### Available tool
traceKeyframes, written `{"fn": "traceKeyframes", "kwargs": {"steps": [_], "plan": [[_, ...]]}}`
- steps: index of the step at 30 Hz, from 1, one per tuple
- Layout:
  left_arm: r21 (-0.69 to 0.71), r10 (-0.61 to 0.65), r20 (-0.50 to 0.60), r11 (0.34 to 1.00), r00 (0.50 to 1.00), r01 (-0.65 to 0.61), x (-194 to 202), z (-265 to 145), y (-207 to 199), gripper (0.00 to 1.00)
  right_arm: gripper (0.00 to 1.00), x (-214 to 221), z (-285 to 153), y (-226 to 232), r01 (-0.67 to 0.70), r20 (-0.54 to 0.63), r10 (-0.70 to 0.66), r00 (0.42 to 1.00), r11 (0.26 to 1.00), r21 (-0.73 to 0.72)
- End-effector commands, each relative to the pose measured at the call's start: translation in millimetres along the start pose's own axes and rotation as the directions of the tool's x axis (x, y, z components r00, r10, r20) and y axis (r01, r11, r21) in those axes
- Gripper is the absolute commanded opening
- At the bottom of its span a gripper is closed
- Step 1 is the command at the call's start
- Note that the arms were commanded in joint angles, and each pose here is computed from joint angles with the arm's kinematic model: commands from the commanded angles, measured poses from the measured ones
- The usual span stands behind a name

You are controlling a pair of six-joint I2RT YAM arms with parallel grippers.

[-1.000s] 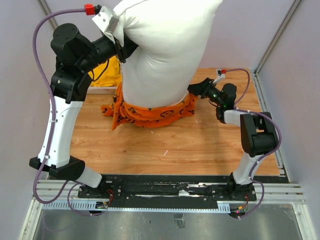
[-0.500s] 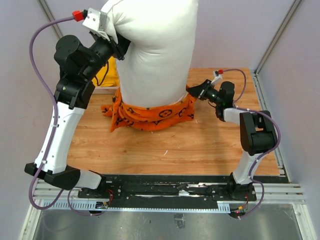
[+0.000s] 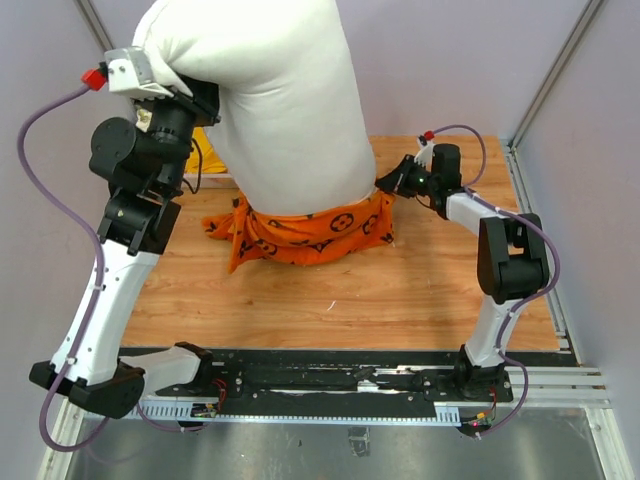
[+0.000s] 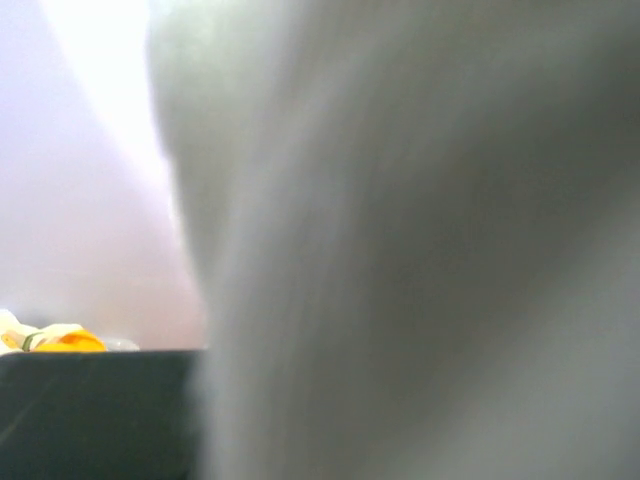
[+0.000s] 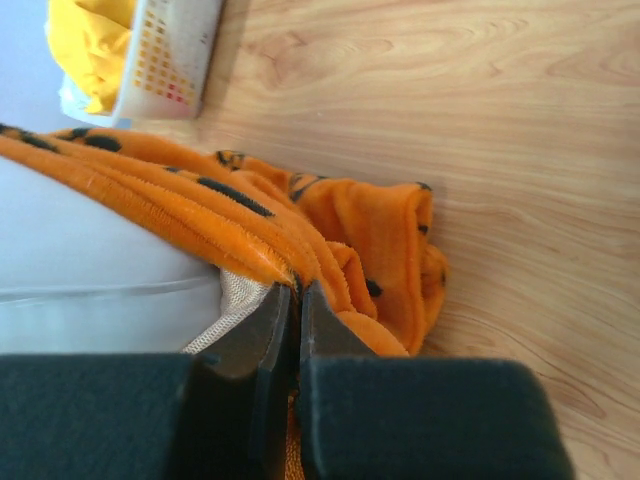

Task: Remove the pillowcase from the pillow
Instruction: Remove the pillow from the pillowcase, then adjust the pillowcase at the center of the board.

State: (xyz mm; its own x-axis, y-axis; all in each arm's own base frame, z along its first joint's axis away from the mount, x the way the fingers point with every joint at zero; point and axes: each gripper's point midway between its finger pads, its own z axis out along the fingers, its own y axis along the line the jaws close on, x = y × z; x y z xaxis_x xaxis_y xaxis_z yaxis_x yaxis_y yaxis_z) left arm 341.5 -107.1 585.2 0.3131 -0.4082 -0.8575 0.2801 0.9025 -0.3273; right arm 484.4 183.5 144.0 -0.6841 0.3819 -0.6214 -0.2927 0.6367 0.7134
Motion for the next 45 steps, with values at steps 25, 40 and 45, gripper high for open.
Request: {"fn": "traceKeyframes", "kwargs": {"steps": [25,40,45], "plan": [[-0.164,0.243,0.549,0.97,0.8,-0.182,-222.6,-61.5,-3.7,0.0,0.03,-46.4,-91.4,-44.8,0.022,0.09,-0.064,0.994,0.91,0.414],[-0.463,0.466,0.055,0.795,0.883,-0.391,-100.1,-33.9,79.5,0.0,0.79,-77.7,-139.2,-17.1,0.017,0.224,-0.131,0.966,0.894,0.448],[-0.46,0.46,-0.082,0.77,0.884,-0.443,-74.5,-44.7,91.8,0.0,0.9,-78.4,-130.1,-7.5,0.032,0.222,-0.137,0.965,0.906,0.421]]}}
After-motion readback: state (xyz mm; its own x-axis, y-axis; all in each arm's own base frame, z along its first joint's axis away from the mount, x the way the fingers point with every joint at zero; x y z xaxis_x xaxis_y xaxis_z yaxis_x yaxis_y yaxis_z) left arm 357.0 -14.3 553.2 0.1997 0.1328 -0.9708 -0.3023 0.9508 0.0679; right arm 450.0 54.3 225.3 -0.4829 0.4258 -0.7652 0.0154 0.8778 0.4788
